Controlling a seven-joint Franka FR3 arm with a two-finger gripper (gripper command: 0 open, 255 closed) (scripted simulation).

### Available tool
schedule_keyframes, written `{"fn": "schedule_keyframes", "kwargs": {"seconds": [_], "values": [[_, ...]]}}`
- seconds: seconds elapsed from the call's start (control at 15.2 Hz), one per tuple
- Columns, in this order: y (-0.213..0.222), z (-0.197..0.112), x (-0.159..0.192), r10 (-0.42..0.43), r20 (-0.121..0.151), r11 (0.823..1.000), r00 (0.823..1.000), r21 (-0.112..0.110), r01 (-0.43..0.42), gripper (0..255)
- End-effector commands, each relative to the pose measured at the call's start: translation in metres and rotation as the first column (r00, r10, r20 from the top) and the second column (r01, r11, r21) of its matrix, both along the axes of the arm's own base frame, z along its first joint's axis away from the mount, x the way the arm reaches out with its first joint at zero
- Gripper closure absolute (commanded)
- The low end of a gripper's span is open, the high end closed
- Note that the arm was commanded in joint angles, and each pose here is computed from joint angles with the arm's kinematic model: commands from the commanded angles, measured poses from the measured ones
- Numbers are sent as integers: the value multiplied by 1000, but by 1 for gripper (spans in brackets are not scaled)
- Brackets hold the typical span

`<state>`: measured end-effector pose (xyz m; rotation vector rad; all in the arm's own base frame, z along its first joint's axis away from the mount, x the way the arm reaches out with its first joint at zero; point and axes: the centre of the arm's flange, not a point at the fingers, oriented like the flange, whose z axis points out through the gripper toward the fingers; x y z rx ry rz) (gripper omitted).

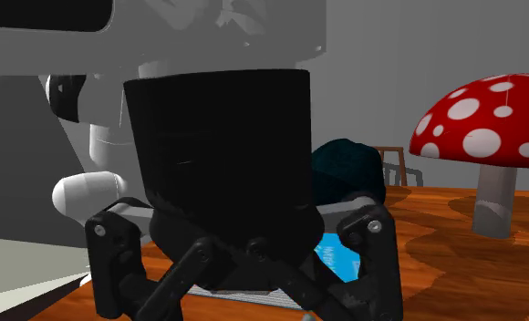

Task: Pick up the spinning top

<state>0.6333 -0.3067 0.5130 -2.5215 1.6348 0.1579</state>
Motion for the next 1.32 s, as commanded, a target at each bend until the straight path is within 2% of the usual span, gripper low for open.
{"fn": "schedule_keyframes", "kwargs": {"seconds": [0.0, 0.33, 0.4, 0.99, 1.25], "values": [[1, -11, -1, -3, 1, 1000, 1000, 0, 3, 0], [1, -30, -1, -3, 1, 1000, 1000, 0, 3, 0], [1, -30, 0, -3, 1, 1000, 1000, 0, 3, 255], [1, -30, -1, -3, 1, 1000, 1000, 0, 3, 255], [1, -8, -1, -3, 1, 1000, 1000, 0, 3, 255]]}}
